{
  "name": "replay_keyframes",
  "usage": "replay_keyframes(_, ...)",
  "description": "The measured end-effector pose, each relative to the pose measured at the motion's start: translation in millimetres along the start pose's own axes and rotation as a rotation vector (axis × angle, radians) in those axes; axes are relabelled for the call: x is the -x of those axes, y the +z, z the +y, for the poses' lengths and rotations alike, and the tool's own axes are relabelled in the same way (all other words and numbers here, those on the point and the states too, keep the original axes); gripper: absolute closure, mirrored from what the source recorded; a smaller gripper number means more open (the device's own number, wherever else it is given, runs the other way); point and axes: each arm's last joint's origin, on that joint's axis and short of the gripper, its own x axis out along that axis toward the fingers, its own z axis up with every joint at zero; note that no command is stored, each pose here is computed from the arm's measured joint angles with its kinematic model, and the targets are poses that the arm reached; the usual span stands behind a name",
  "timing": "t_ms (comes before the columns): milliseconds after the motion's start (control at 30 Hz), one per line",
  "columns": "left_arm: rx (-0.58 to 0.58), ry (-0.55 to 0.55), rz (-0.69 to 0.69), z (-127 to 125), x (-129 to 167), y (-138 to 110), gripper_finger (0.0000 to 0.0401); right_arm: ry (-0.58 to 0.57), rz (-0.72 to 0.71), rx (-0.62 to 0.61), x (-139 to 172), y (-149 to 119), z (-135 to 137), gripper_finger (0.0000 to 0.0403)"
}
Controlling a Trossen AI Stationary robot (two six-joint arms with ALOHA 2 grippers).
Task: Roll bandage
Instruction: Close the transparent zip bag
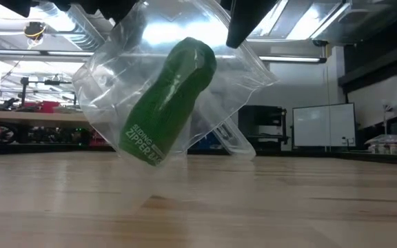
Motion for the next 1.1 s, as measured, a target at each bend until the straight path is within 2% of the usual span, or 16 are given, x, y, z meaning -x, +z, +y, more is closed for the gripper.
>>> replay_keyframes(367, 0.005, 0.001, 0.008, -0.3, 0.2, -0.9, 0.0401, -0.014, -0.004, 0.0, -0.2, 0.0, -0.4, 0.0387)
replay_keyframes(800, 0.005, 0.02, 0.074, 1.6, 0.5, -7.3, 0.0401, -0.019, -0.009, -0.003, -0.5, 0.4, -0.2, 0.0268)
replay_keyframes(933, 0.009, 0.04, 0.129, 3.5, 1.1, -12.7, 0.0401, -0.013, -0.031, -0.007, -0.5, 2.6, 0.2, 0.0251)
replay_keyframes(1100, 0.028, 0.044, 0.168, 3.5, 1.9, -16.5, 0.0401, 0.007, -0.107, -0.003, -0.3, 10.7, 0.3, 0.0249)
